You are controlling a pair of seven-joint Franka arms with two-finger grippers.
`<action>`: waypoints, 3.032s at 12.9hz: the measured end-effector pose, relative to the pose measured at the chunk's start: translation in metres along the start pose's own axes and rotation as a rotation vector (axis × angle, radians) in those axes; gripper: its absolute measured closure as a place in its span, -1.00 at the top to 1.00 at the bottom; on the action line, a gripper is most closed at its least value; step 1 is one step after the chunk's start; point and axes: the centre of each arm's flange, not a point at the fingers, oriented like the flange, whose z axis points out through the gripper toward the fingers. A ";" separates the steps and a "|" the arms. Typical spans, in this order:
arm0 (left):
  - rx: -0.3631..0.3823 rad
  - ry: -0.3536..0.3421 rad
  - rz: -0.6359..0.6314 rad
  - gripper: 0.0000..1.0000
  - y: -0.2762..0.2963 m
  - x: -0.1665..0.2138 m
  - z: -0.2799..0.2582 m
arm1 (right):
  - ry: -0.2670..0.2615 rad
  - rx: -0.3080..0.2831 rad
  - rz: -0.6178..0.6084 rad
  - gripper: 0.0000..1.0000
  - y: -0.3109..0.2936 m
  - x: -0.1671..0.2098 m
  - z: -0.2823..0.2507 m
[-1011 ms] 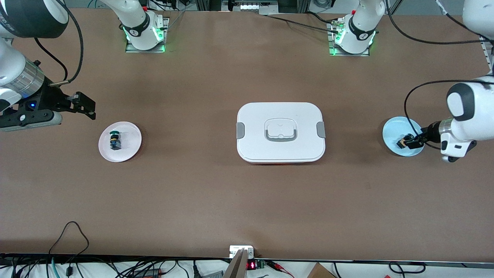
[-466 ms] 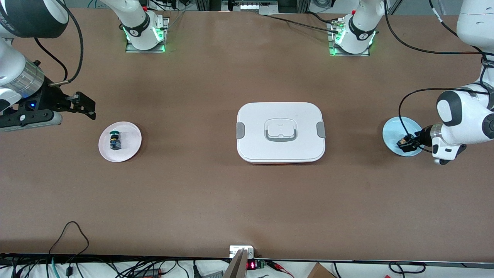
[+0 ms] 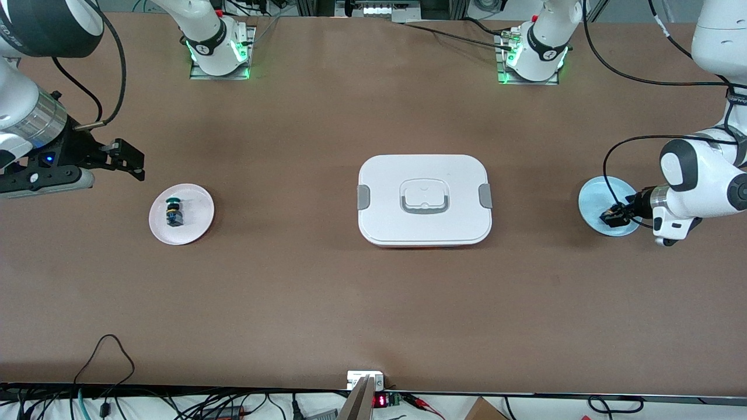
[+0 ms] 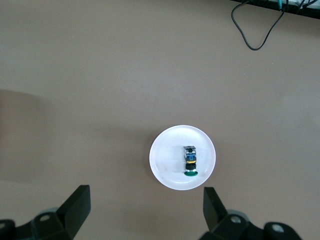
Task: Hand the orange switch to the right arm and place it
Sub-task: 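Close the left gripper on the orange switch, then lift the orange switch with the left gripper over the white box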
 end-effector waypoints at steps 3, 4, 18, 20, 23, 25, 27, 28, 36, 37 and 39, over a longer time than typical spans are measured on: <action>-0.012 0.027 -0.001 1.00 -0.004 0.007 0.011 | 0.000 0.000 0.000 1.00 0.000 0.000 0.000; -0.014 0.031 0.001 1.00 -0.005 0.009 0.016 | 0.000 0.000 0.000 1.00 0.000 0.000 0.000; -0.012 0.000 0.035 0.48 0.010 0.003 -0.031 | 0.000 0.000 -0.003 1.00 -0.002 0.000 0.000; -0.025 0.032 0.093 0.48 0.020 -0.004 -0.064 | 0.001 0.000 -0.003 1.00 -0.002 0.000 0.000; -0.042 0.065 0.219 0.48 0.027 -0.013 -0.093 | 0.001 0.000 -0.003 1.00 -0.002 0.000 0.000; -0.114 0.058 0.315 0.48 0.036 -0.017 -0.098 | 0.001 0.000 -0.003 1.00 -0.002 0.000 0.000; -0.257 0.048 0.425 0.48 0.040 -0.018 -0.098 | 0.001 0.000 -0.003 1.00 -0.002 0.000 0.000; -0.333 0.049 0.475 0.48 0.040 -0.017 -0.096 | 0.001 0.000 -0.003 1.00 -0.002 0.000 0.000; -0.882 0.132 0.953 0.48 0.080 -0.035 -0.053 | 0.001 0.000 0.000 1.00 0.000 0.000 0.000; -0.963 0.145 1.001 0.48 0.090 -0.041 -0.048 | 0.000 0.000 0.001 1.00 0.000 0.000 0.000; -1.098 0.210 1.088 0.48 0.115 -0.054 -0.046 | -0.001 -0.002 -0.008 1.00 0.001 0.000 0.000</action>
